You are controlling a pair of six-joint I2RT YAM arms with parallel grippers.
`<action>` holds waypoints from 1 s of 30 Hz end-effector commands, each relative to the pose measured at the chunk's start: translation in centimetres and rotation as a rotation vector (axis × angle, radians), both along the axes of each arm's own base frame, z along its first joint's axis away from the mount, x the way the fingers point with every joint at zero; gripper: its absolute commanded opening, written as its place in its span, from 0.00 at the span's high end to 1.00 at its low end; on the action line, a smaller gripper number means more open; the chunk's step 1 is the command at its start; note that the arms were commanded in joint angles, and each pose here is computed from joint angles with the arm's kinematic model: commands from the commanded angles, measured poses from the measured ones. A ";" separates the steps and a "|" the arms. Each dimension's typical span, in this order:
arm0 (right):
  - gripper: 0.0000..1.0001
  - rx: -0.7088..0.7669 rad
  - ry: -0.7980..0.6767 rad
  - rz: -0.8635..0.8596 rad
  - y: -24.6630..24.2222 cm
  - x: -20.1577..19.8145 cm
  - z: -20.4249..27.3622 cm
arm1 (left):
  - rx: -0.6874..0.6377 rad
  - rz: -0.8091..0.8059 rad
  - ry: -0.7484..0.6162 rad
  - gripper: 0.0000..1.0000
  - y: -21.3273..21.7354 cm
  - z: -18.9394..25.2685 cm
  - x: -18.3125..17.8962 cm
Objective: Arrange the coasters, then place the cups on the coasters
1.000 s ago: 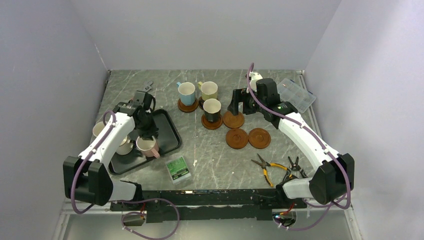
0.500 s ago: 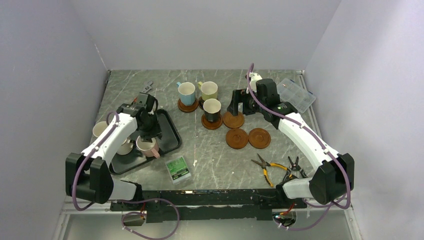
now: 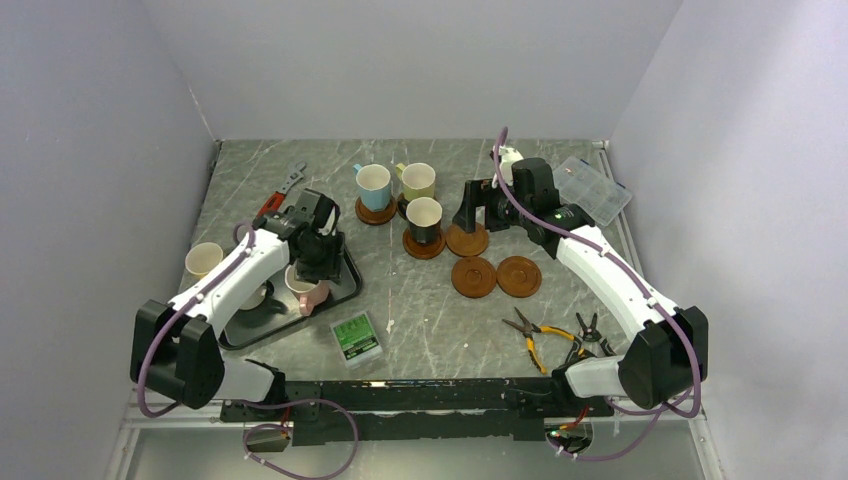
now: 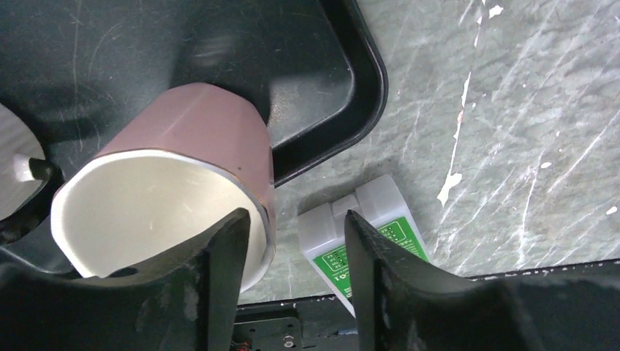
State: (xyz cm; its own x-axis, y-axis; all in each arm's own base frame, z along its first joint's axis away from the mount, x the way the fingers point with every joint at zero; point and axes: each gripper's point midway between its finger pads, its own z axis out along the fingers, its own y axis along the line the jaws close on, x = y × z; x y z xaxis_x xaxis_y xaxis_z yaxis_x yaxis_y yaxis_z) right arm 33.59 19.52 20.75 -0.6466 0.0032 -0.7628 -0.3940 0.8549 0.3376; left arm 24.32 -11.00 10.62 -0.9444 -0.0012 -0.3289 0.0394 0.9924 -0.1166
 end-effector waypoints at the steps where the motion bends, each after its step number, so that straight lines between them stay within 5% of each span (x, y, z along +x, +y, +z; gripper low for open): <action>1: 0.10 0.041 -0.048 0.044 0.9 0.1 1.6 | 0.034 0.004 -0.110 0.40 0.9 3.1 0.8; 9: 0.10 0.024 -0.078 0.136 3.9 -0.7 2.4 | -0.009 0.226 -0.233 0.26 2.5 7.5 0.3; 17: 0.10 -0.020 -0.071 0.218 8.3 -1.9 1.9 | -0.080 0.626 -0.114 0.24 7.0 3.7 -2.1; 24: 0.11 -0.040 -0.070 0.269 10.8 -3.0 1.7 | -0.204 0.700 -0.145 0.34 7.5 1.3 -0.9; 30: 0.11 -0.048 -0.071 0.278 11.3 -3.4 1.7 | -0.154 0.696 -0.089 0.62 7.9 -0.4 -0.9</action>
State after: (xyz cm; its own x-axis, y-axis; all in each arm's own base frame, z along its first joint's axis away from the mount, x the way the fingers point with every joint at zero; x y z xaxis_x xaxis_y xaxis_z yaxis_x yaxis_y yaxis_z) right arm 29.37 30.27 20.16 -0.6128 -0.2233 -0.7580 -0.6229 0.7268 0.2894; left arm 22.26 -2.98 10.41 -0.6835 -0.6444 -0.3430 -0.5887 0.7644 -0.2629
